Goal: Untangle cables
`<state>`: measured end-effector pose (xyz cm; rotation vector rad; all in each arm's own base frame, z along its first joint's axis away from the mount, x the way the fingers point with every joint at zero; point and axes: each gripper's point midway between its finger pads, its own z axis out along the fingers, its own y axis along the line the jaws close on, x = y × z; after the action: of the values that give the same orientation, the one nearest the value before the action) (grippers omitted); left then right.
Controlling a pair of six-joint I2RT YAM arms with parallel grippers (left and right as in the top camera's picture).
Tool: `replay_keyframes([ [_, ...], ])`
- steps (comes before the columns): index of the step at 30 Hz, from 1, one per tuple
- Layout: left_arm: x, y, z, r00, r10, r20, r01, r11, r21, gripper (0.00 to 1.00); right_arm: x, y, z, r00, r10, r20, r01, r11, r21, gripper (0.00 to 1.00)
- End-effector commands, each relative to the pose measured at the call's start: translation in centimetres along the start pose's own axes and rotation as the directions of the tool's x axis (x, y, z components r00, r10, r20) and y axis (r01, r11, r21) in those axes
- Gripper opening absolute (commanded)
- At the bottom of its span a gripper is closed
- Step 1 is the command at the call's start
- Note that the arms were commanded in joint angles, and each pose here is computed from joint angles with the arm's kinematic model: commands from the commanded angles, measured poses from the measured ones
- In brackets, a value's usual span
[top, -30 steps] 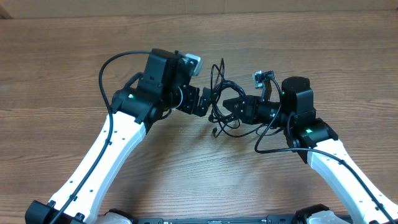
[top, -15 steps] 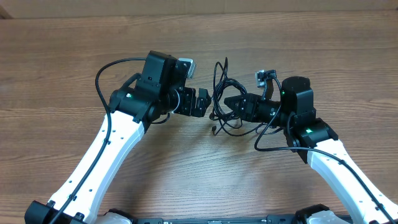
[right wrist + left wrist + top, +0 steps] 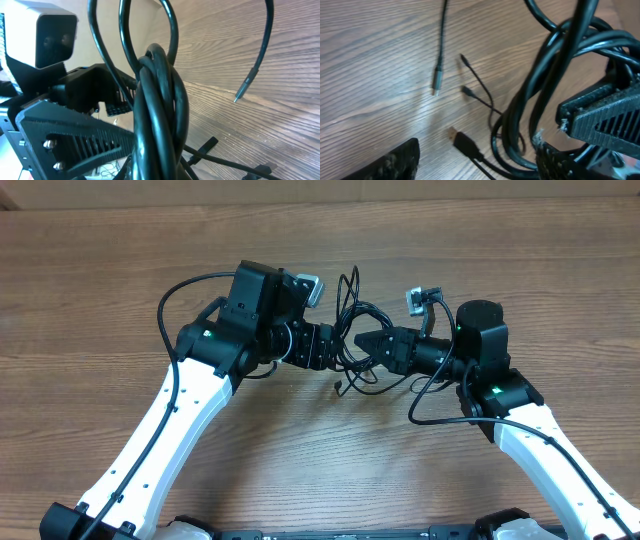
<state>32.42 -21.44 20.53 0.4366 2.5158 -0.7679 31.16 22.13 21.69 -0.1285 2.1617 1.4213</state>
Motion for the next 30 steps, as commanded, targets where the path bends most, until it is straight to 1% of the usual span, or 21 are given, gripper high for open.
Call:
replay_keyframes([
  [1,-0.3,-1.7,-0.9,0.998,0.057,0.019,-0.059,0.995,0.082,0.79,0.0,2.1,-0.2,0.997,-0.071,-0.019,0.069,0.993,-0.096,0.04],
  [2,-0.3,-1.7,-0.9,0.998,0.057,0.019,-0.059,0.995,0.082,0.84,0.1,2.5,-0.3,0.995,-0.094,-0.025,0.09,0.989,-0.119,0.04],
  [4,-0.3,-1.7,-0.9,0.998,0.057,0.019,-0.058,0.995,0.082,0.86,0.2,2.9,-0.3,0.994,-0.106,-0.029,0.101,0.985,-0.138,0.04],
  [8,-0.4,-1.7,-0.9,0.998,0.058,0.022,-0.06,0.995,0.081,0.85,0.4,3.3,-0.3,0.993,-0.115,-0.039,0.107,0.982,-0.157,0.04],
  [10,-0.6,-1.7,-0.9,0.998,0.061,0.029,-0.064,0.995,0.082,0.8,0.6,3.6,-0.1,0.992,-0.121,-0.044,0.112,0.98,-0.164,0.04],
  [12,-0.8,-1.8,-0.9,0.997,0.067,0.039,-0.07,0.994,0.084,0.54,0.8,4.0,0.1,0.99,-0.136,-0.045,0.126,0.976,-0.177,0.04],
  [13,-0.9,-1.8,-0.9,0.997,0.068,0.041,-0.071,0.994,0.084,0.36,0.8,4.3,0.1,0.988,-0.146,-0.045,0.135,0.973,-0.189,0.04],
  [15,-0.9,-1.8,-0.9,0.997,0.068,0.043,-0.071,0.994,0.084,0.13,0.9,4.8,0.0,0.985,-0.163,-0.047,0.15,0.965,-0.213,0.04],
  [16,-0.9,-1.8,-0.9,0.997,0.068,0.043,-0.072,0.994,0.084,0.04,0.9,5.0,0.0,0.984,-0.169,-0.05,0.154,0.962,-0.224,0.04],
  [21,-1.0,-1.8,-0.9,0.996,0.07,0.047,-0.073,0.994,0.084,0.04,1.0,5.1,0.0,0.984,-0.169,-0.051,0.154,0.962,-0.225,0.04],
  [23,-1.3,-1.4,-0.9,0.995,0.078,0.057,-0.082,0.995,0.061,0.04,1.0,5.0,0.0,0.984,-0.168,-0.052,0.153,0.962,-0.224,0.04],
  [24,-1.4,-0.9,-0.9,0.992,0.114,0.063,-0.116,0.993,0.028,0.04,1.0,5.0,0.0,0.985,-0.167,-0.053,0.152,0.963,-0.224,0.29],
  [25,-1.5,-0.6,-0.9,0.988,0.144,0.065,-0.144,0.99,0.005,0.04,1.0,5.0,0.0,0.985,-0.165,-0.054,0.149,0.964,-0.222,0.46],
  [26,-1.5,-0.2,-0.9,0.982,0.18,0.066,-0.179,0.984,-0.017,0.04,1.0,4.9,0.0,0.985,-0.161,-0.054,0.146,0.965,-0.217,0.69],
  [27,-1.7,0.2,-0.9,0.971,0.229,0.066,-0.227,0.973,-0.044,0.04,1.0,4.7,0.0,0.986,-0.158,-0.052,0.144,0.967,-0.21,0.83],
  [28,-1.8,0.5,-0.9,0.962,0.267,0.064,-0.262,0.963,-0.069,0.04,0.9,4.5,0.1,0.988,-0.15,-0.049,0.137,0.971,-0.197,0.91],
  [30,-2.0,1.7,-1.1,0.943,0.329,0.052,-0.32,0.937,-0.14,0.04,0.7,3.7,0.2,0.991,-0.128,-0.04,0.12,0.98,-0.158,0.96],
])
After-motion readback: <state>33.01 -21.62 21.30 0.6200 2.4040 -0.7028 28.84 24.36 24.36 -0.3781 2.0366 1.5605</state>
